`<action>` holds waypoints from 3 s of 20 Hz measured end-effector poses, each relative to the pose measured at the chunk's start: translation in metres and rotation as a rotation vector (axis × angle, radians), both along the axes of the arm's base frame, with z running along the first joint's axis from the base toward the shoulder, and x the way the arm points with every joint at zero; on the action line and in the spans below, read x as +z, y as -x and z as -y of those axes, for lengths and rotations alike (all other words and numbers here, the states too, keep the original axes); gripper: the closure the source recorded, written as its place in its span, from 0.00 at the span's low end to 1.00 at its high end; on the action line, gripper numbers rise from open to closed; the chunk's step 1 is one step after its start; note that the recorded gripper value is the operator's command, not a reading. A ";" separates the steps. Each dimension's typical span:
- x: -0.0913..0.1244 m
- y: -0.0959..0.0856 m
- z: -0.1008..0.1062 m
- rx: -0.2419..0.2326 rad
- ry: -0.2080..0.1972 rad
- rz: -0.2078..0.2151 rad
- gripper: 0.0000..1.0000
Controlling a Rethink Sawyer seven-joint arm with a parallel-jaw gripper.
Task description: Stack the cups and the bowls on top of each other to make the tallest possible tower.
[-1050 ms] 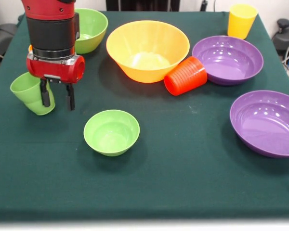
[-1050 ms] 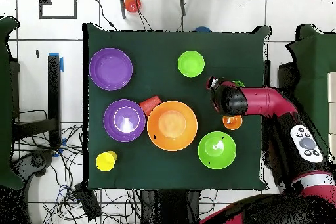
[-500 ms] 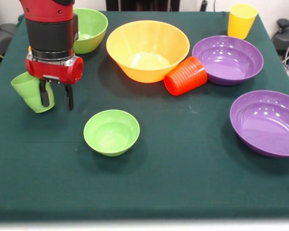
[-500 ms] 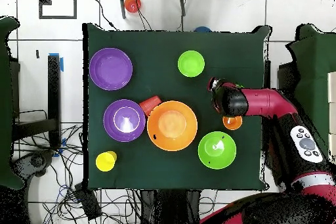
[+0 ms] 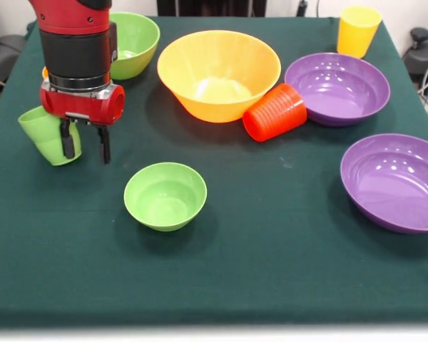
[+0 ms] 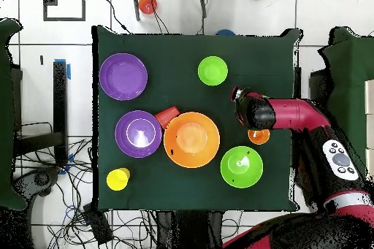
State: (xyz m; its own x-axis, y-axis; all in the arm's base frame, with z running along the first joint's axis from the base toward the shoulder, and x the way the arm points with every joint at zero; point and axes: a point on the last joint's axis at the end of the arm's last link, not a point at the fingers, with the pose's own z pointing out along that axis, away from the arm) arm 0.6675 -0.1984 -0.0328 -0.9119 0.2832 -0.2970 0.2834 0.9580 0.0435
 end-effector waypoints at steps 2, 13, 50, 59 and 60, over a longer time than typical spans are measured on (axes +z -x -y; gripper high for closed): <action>0.000 0.000 0.000 -0.002 -0.002 0.000 0.00; -0.001 0.002 0.001 -0.002 0.003 -0.004 0.00; 0.002 0.001 0.003 -0.004 0.008 -0.002 0.00; -0.002 0.013 -0.001 0.015 0.041 -0.038 0.00; -0.003 0.016 -0.001 0.018 0.046 -0.044 0.00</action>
State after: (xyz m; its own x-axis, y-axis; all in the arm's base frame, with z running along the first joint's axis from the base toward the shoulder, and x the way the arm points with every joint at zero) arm 0.6518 -0.1976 -0.0358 -0.9292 0.2534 -0.2690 0.2667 0.9637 -0.0132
